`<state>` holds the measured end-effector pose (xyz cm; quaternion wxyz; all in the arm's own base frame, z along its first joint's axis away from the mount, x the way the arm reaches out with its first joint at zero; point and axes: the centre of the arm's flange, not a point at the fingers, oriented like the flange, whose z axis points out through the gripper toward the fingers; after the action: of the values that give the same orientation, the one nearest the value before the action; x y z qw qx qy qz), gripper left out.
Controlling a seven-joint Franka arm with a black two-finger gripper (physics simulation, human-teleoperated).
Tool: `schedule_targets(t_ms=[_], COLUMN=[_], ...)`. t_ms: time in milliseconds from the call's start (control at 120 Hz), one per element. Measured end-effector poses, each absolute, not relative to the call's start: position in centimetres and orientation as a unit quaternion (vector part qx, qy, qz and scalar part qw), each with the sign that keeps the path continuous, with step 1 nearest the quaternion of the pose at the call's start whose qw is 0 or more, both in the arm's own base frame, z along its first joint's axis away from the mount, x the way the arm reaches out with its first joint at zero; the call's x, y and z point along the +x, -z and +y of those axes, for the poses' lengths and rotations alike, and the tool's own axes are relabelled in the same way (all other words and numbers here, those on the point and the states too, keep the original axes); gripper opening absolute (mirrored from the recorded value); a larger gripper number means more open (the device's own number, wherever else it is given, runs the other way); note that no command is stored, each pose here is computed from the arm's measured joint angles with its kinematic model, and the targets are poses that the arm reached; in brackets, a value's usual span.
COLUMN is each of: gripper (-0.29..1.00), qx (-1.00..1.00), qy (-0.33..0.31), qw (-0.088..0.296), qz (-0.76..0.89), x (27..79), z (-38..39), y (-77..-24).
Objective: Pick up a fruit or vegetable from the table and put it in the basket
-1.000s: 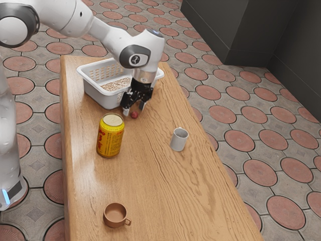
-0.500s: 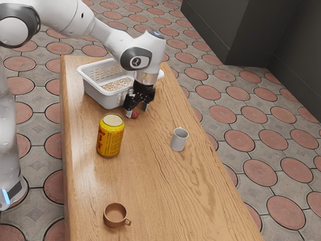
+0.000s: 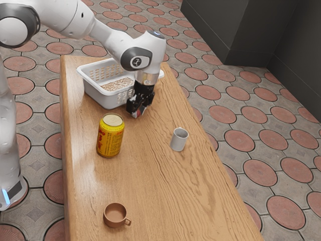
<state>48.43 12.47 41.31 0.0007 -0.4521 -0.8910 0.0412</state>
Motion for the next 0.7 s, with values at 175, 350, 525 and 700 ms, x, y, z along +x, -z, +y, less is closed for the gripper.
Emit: schedule_targets(t_ms=[175, 350, 525, 700], gripper=[0.20, 0.19, 0.19, 0.17], qx=[-0.449, -0.454, -0.471, -0.420], qy=[-0.034, -0.013, 0.051, 0.045], qw=[-0.007, -0.026, -0.059, -0.034], qz=[-0.893, -0.891, -0.879, -0.906], x=[48.3, 48.4, 48.8, 45.1], z=[12.6, 12.5, 12.2, 17.6], y=[-42.4, -45.7, -56.9, -58.8])
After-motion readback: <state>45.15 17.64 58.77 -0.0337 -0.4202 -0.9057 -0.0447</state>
